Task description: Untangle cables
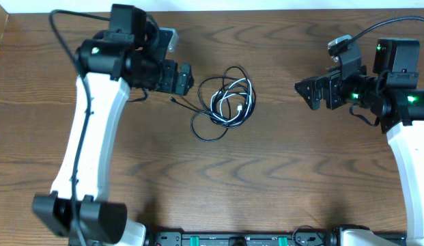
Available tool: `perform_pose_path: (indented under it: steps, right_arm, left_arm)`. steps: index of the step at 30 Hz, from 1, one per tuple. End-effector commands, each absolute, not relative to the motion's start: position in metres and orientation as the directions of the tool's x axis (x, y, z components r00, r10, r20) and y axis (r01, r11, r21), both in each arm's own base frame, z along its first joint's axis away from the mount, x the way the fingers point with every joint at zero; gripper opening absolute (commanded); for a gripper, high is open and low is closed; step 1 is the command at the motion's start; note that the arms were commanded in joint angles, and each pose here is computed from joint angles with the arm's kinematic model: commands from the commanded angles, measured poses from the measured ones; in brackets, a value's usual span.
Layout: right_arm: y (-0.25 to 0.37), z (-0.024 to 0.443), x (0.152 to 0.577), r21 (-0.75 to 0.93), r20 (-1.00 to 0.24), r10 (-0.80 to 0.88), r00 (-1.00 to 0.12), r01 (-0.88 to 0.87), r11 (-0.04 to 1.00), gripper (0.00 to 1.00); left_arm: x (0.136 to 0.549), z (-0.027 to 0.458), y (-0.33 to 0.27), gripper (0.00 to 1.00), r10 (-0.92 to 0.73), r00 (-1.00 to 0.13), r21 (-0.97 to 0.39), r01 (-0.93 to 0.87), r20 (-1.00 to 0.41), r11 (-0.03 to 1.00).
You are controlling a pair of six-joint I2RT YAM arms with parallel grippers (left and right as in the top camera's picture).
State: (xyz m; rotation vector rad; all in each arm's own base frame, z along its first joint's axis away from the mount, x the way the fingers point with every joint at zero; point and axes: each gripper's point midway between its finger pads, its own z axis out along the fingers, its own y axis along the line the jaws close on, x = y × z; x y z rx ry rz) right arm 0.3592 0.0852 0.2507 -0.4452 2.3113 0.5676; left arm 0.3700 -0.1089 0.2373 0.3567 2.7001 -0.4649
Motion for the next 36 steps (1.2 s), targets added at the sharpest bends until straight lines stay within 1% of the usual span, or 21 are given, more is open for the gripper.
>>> perform_pose_path:
  steps: [1,2,4,7,9,11,12,16,17,20,23,27,30,31,36]
  right_arm:
    - [0.097,0.26,0.36,0.319,-0.716,-0.135,-0.685,-0.493,0.809,0.99]
    - [0.095,0.257,0.363,0.309,-0.714,-0.136,-0.687,-0.483,0.819,0.96]
    - [0.084,0.252,0.37,0.303,-0.695,-0.093,-0.713,-0.408,0.861,0.96]
    - [0.068,0.245,0.378,0.297,-0.665,-0.01,-0.747,-0.276,0.914,0.95]
    - [0.06,0.241,0.382,0.297,-0.648,0.035,-0.761,-0.211,0.931,0.94]
    - [0.06,0.239,0.383,0.299,-0.645,0.038,-0.764,-0.206,0.932,0.93]
    - [0.06,0.237,0.384,0.299,-0.642,0.038,-0.766,-0.205,0.932,0.93]
    - [0.06,0.233,0.384,0.303,-0.63,0.038,-0.776,-0.201,0.932,0.91]
    - [0.06,0.232,0.384,0.304,-0.628,0.038,-0.777,-0.2,0.932,0.91]
    - [0.06,0.231,0.383,0.306,-0.621,0.037,-0.783,-0.199,0.931,0.9]
    - [0.061,0.229,0.381,0.313,-0.61,0.043,-0.791,-0.191,0.93,0.89]
    - [0.061,0.228,0.381,0.32,-0.605,0.052,-0.795,-0.182,0.93,0.89]
    - [0.061,0.227,0.381,0.32,-0.603,0.052,-0.796,-0.181,0.93,0.89]
    - [0.061,0.227,0.381,0.32,-0.603,0.052,-0.796,-0.181,0.93,0.88]
    - [0.061,0.227,0.381,0.32,-0.601,0.052,-0.797,-0.181,0.93,0.88]
  left_arm:
    - [0.38,0.228,-0.141,0.98,0.181,-0.904,-0.422,0.349,-0.388,0.836]
    - [0.385,0.219,-0.147,0.98,0.18,-0.91,-0.431,0.342,-0.374,0.835]
    - [0.39,0.204,-0.161,0.98,0.191,-0.917,-0.424,0.337,-0.349,0.841]
    - [0.397,0.182,-0.172,0.93,0.172,-0.934,-0.349,0.281,-0.312,0.894]
    - [0.4,0.169,-0.186,0.83,0.174,-0.936,-0.303,0.268,-0.305,0.915]
    - [0.406,0.16,-0.201,0.74,0.161,-0.936,-0.291,0.256,-0.313,0.922]
    - [0.41,0.156,-0.21,0.72,0.139,-0.938,-0.3,0.238,-0.318,0.924]
    - [0.436,0.136,-0.244,0.72,0.003,-0.942,-0.375,0.136,-0.335,0.917]
    - [0.444,0.131,-0.249,0.72,-0.037,-0.942,-0.393,0.104,-0.335,0.914]
    - [0.471,0.106,-0.248,0.72,-0.229,-0.918,-0.416,-0.079,-0.324,0.906]
    - [0.491,0.081,-0.258,0.71,-0.331,-0.893,-0.467,-0.163,-0.305,0.869]
    - [0.503,0.06,-0.27,0.7,-0.426,-0.865,-0.517,-0.245,-0.265,0.82]
    - [0.508,0.06,-0.279,0.7,-0.437,-0.855,-0.54,-0.237,-0.279,0.808]
    - [0.509,0.059,-0.281,0.66,-0.438,-0.85,-0.535,-0.233,-0.294,0.812]
    - [0.509,0.054,-0.28,0.6,-0.446,-0.813,-0.463,-0.253,-0.374,0.849]
